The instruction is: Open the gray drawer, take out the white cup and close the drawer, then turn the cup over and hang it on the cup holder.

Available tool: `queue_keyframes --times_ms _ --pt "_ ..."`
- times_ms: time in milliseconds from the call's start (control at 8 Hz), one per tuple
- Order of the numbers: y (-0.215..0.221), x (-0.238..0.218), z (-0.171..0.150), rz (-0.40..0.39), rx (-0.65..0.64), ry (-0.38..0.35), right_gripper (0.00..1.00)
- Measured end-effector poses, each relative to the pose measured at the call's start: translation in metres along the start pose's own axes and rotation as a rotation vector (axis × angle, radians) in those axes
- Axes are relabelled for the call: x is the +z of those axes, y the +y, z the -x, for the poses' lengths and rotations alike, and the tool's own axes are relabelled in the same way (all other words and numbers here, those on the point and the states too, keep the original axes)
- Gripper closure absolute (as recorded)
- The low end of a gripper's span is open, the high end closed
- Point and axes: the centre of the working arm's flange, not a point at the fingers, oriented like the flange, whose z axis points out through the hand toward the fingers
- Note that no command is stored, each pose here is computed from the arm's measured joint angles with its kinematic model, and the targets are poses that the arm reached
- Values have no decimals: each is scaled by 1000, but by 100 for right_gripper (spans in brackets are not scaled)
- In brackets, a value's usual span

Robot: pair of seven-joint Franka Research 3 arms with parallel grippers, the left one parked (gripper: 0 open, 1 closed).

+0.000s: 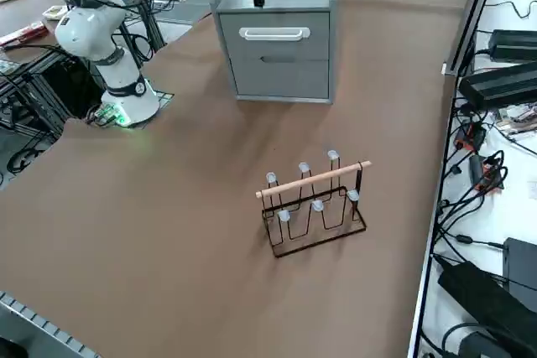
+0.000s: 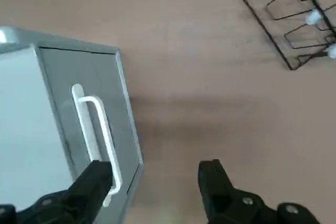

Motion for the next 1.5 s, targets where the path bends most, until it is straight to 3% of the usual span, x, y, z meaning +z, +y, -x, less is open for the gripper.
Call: queue_keyframes --times_ms 250,1000,1500 --pt "0 29 -1 -36 -33 -18 0" --pt "-3 118 -3 -197 -73 33 0" --pt "-6 143 -2 -286 -148 17 0"
